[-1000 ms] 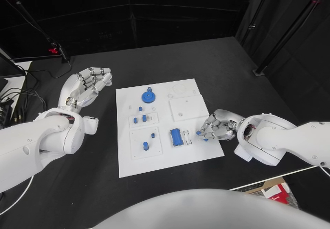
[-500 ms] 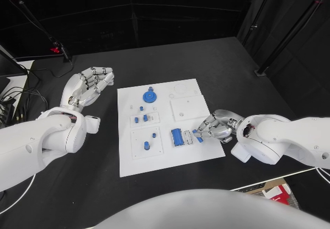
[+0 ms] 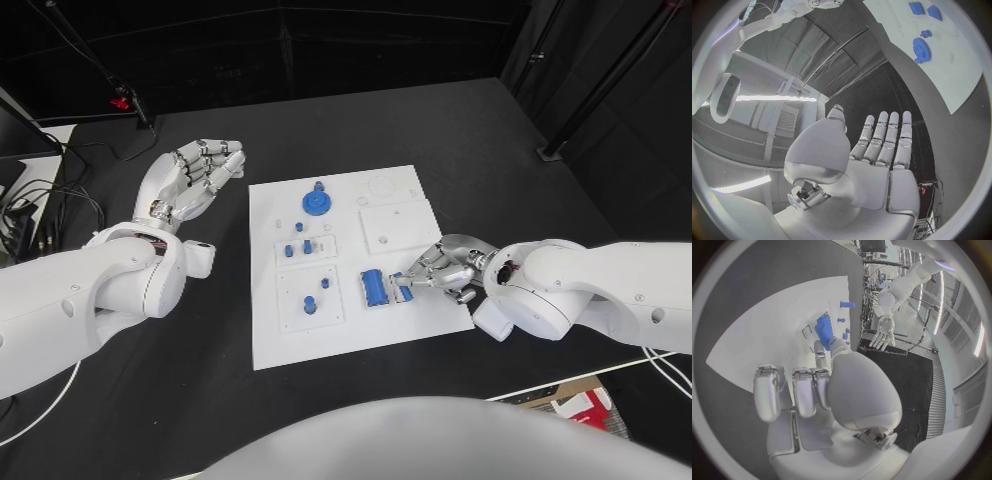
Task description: Assemble the parts on the task board
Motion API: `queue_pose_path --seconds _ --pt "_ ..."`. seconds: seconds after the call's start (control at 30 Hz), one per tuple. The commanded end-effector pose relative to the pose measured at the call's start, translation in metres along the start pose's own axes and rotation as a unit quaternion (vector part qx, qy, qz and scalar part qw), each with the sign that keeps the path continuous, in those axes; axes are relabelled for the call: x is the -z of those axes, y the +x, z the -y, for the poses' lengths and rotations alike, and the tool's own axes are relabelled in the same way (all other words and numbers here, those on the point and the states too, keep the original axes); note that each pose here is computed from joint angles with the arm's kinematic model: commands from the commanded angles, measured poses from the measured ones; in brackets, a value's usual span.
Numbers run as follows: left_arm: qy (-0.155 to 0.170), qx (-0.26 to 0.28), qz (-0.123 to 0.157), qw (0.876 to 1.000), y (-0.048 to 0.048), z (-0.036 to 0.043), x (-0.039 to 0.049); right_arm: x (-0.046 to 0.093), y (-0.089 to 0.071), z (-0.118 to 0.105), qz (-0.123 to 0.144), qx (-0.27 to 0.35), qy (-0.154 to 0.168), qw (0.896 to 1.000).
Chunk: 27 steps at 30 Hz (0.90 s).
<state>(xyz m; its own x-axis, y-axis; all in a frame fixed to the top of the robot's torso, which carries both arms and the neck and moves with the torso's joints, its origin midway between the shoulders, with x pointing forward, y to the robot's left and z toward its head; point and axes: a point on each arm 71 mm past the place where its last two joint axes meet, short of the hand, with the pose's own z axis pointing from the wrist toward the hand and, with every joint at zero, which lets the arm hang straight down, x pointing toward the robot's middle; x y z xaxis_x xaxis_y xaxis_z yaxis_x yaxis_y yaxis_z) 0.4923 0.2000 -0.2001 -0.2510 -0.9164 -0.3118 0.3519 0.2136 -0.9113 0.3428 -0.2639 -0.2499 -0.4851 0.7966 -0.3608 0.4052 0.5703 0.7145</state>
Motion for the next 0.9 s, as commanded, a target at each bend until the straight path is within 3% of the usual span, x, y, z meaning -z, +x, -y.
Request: queue_pose_path --seconds 0.03,0.43,0.9 --pt "0.003 0.003 -0.003 1.000 0.0009 0.0014 -0.0009 -0.001 0.002 -0.001 0.001 0.026 0.011 1.000" --pt "0.003 0.003 -0.003 1.000 0.0006 0.0012 -0.0009 0.001 0.003 -0.008 0.043 0.101 -0.007 0.994" --pt "0.002 0.003 -0.003 1.000 0.0001 0.0008 -0.0008 0.003 0.003 -0.016 0.077 0.138 -0.037 0.987"
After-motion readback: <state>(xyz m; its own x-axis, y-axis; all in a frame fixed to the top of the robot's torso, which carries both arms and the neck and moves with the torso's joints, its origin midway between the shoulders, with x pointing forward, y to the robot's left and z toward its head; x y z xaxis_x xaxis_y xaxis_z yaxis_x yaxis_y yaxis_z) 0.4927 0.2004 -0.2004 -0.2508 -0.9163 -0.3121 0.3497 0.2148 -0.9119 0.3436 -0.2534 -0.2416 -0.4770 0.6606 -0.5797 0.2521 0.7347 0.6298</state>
